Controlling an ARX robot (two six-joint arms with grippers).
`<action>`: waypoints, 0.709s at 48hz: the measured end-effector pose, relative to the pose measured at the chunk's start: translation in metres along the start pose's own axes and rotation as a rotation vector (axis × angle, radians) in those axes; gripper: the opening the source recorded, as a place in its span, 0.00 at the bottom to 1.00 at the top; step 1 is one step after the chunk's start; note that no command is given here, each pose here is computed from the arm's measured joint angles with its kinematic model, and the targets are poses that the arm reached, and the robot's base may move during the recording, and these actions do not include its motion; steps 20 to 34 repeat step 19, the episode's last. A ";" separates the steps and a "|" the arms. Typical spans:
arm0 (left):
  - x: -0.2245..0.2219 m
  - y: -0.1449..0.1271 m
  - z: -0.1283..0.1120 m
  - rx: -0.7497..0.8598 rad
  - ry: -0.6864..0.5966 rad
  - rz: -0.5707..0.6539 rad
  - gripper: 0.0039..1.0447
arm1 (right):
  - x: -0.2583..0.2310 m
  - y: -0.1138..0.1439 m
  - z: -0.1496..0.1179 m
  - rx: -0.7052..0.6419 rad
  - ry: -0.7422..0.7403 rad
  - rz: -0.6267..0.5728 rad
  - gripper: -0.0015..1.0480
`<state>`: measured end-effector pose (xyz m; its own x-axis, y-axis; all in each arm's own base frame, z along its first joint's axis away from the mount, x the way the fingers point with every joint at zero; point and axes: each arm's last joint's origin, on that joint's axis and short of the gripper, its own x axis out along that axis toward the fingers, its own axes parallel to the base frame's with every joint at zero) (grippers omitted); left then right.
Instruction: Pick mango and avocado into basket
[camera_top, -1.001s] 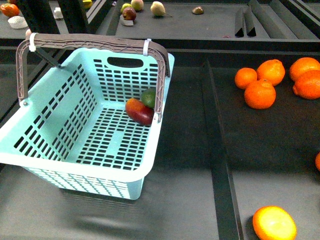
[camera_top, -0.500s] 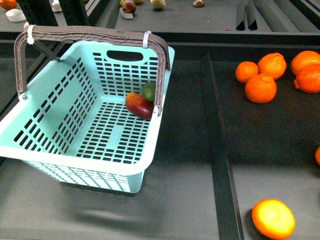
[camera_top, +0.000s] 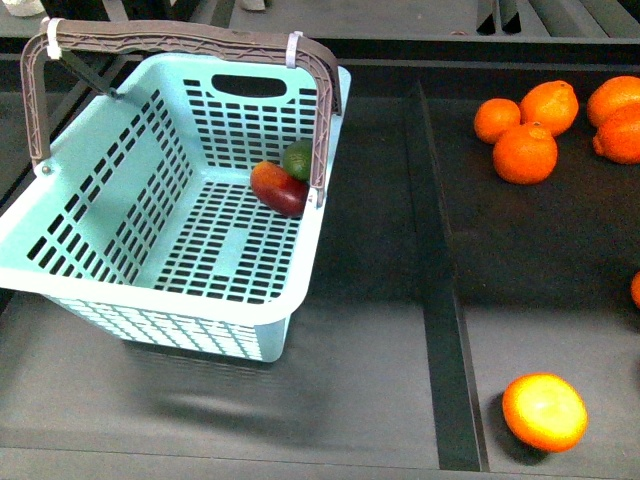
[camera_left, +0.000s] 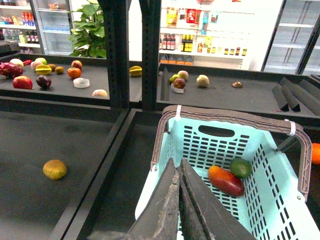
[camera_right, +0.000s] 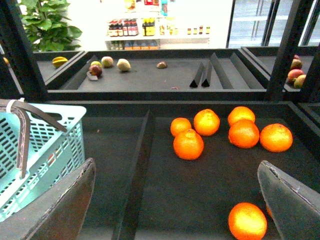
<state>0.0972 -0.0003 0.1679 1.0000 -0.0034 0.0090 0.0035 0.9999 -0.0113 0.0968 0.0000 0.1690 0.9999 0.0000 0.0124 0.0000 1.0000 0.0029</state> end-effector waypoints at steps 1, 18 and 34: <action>0.000 0.000 0.000 0.000 0.000 0.000 0.03 | 0.000 0.000 0.000 0.000 0.000 0.000 0.92; 0.000 0.000 0.000 0.000 0.000 0.000 0.84 | 0.000 0.000 0.000 0.000 0.000 0.000 0.92; 0.000 0.000 0.000 0.000 0.000 0.000 0.89 | 0.000 0.000 0.000 0.000 0.000 0.000 0.92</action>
